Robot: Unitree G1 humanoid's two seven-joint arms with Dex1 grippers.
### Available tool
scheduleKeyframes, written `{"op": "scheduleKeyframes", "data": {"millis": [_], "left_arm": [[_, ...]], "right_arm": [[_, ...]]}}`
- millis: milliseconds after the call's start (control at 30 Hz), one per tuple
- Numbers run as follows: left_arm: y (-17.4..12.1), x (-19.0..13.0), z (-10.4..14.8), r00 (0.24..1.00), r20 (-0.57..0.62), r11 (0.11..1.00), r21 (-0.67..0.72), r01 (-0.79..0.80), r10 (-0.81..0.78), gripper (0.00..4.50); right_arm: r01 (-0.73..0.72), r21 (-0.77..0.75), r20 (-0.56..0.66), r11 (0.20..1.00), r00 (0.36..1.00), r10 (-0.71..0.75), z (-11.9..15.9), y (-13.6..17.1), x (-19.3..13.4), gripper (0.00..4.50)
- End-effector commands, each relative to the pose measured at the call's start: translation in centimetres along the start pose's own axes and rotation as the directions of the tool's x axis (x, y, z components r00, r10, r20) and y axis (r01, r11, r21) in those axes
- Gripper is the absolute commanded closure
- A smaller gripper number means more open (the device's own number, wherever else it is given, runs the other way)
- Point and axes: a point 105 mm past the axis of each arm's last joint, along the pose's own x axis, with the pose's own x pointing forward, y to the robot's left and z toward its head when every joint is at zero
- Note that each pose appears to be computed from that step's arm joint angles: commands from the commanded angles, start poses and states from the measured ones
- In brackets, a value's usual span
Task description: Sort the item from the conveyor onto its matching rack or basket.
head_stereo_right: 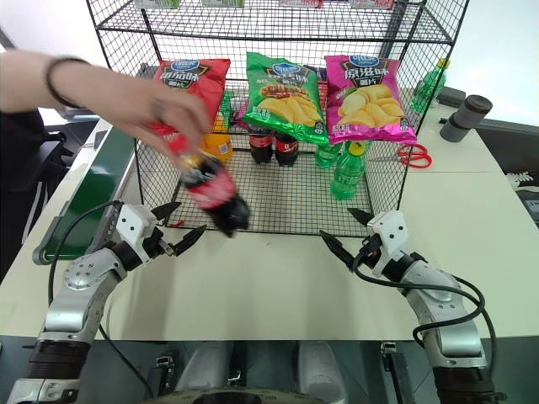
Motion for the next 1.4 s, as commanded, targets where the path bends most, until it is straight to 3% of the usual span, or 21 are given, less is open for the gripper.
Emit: {"op": "scheduleKeyframes", "data": {"millis": [33,233,567,733,900,1100,1400], "left_arm": [[0.5,-0.1,0.8,1.0,0.018,1.0,0.017,-0.009,0.009,0.0],[1.3,-0.9,0.9,0.998,0.019,0.998,-0.018,-0.056,0.056,0.0],[3.7,-6.7,3.5,0.97,0.039,0.967,-0.099,-0.236,0.241,0.0],[6.1,-9.5,3.4,0.929,0.023,0.917,-0.17,-0.361,0.37,0.0],[8.5,-11.1,2.6,0.838,0.017,0.825,-0.19,-0.532,0.545,0.0],[9.9,-11.8,0.9,0.755,-0.002,0.743,-0.177,-0.645,0.656,0.0],[11.1,-10.8,0.1,0.729,-0.006,0.722,-0.131,-0.679,0.685,0.0]], "right_arm": [[-0.014,-0.033,0.043,0.999,0.999,0.016,1.6,0.0,-0.1,0.07],[-0.026,-0.039,0.044,0.999,0.999,0.028,1.7,0.2,0.3,0.07],[-0.078,-0.057,0.052,0.995,0.995,0.081,2.0,-0.9,1.9,0.07],[-0.119,-0.068,0.068,0.991,0.99,0.123,2.5,-0.8,3.1,0.07],[-0.147,-0.081,0.073,0.986,0.986,0.153,2.9,-0.4,3.6,0.07],[-0.165,-0.092,0.078,0.982,0.982,0.172,3.1,0.2,3.9,0.07],[-0.178,-0.107,0.082,0.978,0.979,0.187,3.3,1.0,3.6,0.07]]}}
